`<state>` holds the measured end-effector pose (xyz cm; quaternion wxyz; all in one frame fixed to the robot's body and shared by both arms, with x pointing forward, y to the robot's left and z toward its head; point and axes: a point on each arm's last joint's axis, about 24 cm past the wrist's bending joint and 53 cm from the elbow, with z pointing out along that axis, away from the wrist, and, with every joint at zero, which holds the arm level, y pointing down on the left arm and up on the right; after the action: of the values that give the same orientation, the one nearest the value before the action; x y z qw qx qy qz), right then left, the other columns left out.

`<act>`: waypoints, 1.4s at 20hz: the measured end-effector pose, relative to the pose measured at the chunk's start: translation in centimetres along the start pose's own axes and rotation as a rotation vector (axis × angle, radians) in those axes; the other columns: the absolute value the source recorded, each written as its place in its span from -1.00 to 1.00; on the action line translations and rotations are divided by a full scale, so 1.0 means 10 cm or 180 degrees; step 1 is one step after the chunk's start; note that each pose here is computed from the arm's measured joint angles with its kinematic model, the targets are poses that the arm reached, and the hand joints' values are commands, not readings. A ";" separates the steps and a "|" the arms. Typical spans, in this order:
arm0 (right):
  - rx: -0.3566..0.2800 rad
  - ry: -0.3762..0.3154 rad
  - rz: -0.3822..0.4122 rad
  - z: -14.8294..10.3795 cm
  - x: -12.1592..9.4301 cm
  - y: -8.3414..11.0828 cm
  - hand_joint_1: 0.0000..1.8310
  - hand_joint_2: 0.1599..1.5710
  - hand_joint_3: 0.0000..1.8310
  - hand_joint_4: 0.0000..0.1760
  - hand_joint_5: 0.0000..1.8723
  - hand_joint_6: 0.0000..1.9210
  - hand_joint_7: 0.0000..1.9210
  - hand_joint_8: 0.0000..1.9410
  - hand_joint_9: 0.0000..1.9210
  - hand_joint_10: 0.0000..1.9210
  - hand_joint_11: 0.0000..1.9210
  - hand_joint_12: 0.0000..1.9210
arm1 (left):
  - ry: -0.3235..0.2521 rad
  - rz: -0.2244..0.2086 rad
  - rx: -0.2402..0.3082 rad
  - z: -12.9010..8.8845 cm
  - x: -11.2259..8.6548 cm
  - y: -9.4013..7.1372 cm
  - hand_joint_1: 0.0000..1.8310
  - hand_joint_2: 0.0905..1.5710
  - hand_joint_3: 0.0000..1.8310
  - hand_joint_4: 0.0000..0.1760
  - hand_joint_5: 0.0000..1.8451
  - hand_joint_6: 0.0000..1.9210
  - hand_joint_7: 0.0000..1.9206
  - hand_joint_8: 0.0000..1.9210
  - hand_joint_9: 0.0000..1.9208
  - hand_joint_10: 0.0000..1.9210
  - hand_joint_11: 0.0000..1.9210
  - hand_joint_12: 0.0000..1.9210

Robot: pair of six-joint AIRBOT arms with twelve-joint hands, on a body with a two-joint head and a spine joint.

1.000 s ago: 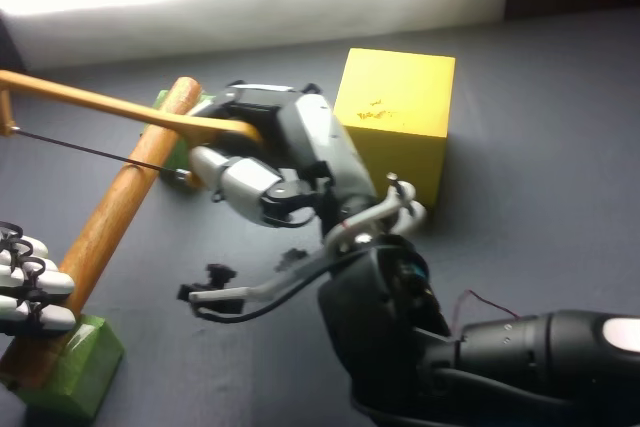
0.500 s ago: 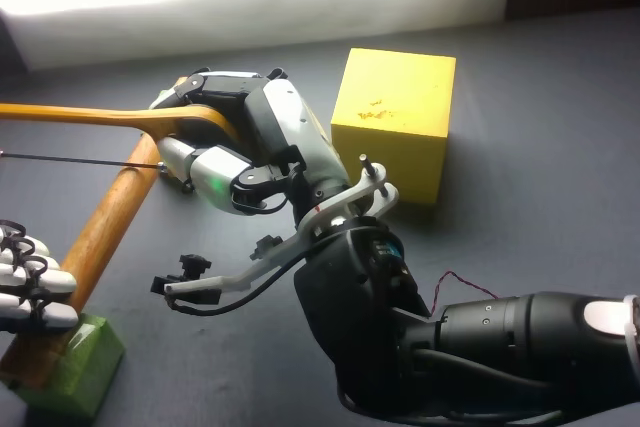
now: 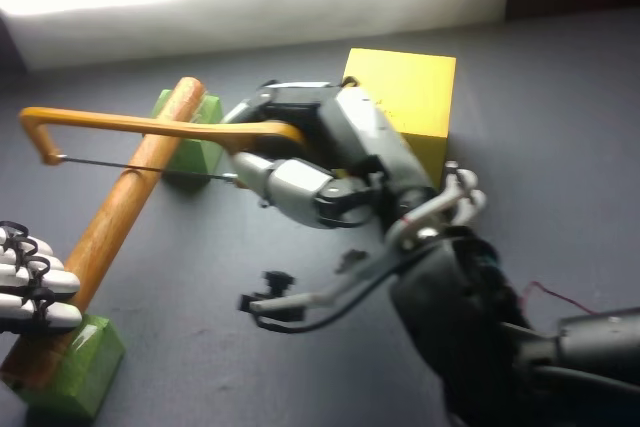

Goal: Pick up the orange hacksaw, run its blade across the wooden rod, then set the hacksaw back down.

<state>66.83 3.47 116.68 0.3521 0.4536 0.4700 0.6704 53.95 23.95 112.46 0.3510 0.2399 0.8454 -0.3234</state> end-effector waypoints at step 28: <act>-0.0047 -0.0275 -0.0155 -1.23 -0.81 0.72 0.38 0.38 -1.00 -1.00 -0.05 -0.03 0.06 0.23 0.14 0.31 0.08 0.40 | -0.0051 -0.0046 -0.0002 0.01 -0.03 -0.01 -1.00 0.50 -1.00 -1.00 -0.88 -1.00 -0.93 -1.00 -0.92 -1.00 -1.00 -0.58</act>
<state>57.69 -9.87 119.42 0.3916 0.4679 0.4603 0.6448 54.17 23.78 112.69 0.3556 0.2311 0.8443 -0.3275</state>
